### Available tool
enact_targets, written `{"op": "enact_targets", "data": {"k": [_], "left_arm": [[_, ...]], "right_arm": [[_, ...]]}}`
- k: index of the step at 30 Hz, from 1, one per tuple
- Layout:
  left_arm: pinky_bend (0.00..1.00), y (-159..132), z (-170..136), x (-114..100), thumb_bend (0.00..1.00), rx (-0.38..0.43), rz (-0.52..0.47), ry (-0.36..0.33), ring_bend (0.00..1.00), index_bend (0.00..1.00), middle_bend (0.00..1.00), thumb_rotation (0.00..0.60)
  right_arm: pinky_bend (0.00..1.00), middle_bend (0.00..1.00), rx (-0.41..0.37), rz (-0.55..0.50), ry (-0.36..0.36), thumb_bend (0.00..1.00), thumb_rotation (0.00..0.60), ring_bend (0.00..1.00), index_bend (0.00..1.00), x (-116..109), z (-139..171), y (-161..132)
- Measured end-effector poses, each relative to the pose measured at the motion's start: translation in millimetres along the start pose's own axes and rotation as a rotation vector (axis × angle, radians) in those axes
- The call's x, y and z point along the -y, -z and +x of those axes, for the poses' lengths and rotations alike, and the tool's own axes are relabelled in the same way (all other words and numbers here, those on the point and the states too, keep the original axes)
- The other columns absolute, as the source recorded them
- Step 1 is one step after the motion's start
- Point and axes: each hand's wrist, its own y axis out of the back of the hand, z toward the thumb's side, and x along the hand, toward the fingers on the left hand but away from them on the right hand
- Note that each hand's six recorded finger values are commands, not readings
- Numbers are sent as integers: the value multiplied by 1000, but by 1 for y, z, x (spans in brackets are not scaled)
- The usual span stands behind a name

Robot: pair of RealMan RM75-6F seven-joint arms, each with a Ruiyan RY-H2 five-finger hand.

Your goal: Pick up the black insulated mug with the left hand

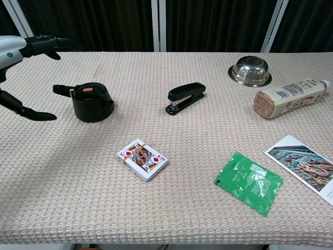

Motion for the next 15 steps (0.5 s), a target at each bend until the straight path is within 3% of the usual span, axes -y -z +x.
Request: {"op": "enact_targets", "data": {"k": [11, 15], "left_arm": [[208, 11, 4, -9, 58, -14, 69, -8, 53, 119, 117, 600], [210, 15, 9, -10, 47, -3, 128, 21, 55, 175, 148, 594]], "right_arm": [[0, 0, 18, 19, 36, 359, 600, 0, 0, -13, 4, 9], [0, 0, 30, 33, 45, 359, 600, 0, 0, -22, 9, 13]]}}
